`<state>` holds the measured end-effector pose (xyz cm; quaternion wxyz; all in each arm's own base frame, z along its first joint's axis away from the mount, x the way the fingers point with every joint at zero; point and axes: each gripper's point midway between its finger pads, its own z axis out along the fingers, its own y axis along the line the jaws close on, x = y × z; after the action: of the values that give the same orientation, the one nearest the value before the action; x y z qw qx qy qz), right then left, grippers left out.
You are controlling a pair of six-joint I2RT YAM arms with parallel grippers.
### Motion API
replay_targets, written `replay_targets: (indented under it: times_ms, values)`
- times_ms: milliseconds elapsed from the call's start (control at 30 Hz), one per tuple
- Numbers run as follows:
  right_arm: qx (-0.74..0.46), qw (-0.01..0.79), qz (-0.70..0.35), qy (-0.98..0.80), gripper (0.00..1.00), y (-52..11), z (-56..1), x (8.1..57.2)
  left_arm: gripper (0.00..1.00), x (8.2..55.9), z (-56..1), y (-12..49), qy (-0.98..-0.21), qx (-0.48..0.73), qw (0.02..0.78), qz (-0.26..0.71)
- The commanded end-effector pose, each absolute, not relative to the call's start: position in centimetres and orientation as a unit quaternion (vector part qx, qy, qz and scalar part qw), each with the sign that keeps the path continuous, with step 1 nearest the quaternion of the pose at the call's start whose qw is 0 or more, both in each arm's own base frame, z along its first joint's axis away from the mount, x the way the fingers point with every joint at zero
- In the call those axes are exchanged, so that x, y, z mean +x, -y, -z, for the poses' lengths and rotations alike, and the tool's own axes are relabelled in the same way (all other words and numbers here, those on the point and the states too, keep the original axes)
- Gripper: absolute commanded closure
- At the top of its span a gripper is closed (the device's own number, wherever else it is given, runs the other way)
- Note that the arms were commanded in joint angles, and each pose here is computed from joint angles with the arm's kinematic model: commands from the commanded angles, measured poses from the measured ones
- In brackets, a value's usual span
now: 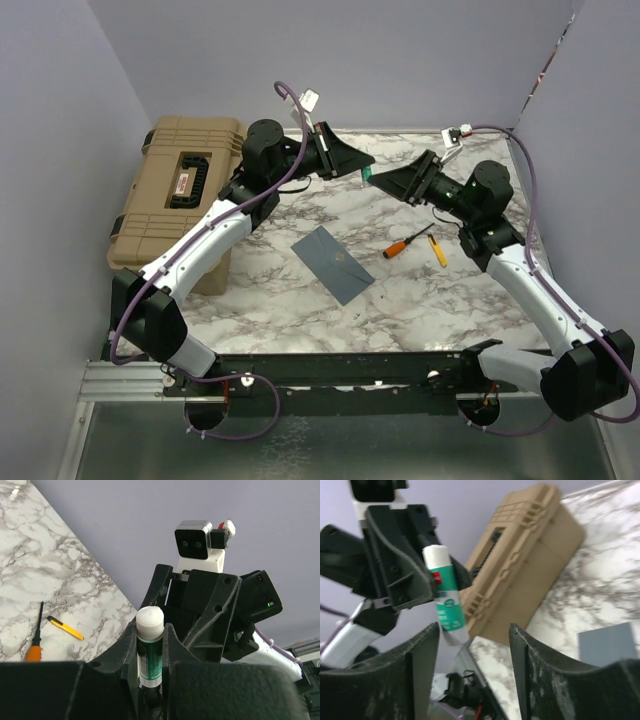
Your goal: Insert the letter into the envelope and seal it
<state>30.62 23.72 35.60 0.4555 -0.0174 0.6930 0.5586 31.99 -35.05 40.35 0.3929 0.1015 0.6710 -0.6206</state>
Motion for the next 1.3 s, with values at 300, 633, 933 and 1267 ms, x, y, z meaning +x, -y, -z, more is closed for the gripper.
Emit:
replay_targets:
  times_ms: [300,633,933,1267]
  values:
    - [-0.157,0.406,-0.688,-0.58,0.67,-26.0,-39.5,25.2,1.0,29.7,-43.2,35.0,-0.623,0.132,0.39,0.665]
    - [-0.185,0.461,-0.616,-0.611,0.99,-26.4,-38.2,28.4,1.0,30.9,-42.5,34.9,-0.629,0.101,0.408,0.655]
    - [-0.151,0.583,-0.306,-0.737,0.99,-22.7,-31.5,37.2,1.0,37.5,-34.5,34.3,-0.734,-0.081,0.36,0.57]
    - [-0.174,0.618,-0.083,-0.762,0.99,-22.2,-28.8,38.3,1.0,38.7,-29.7,34.7,-0.777,-0.152,0.293,0.535]
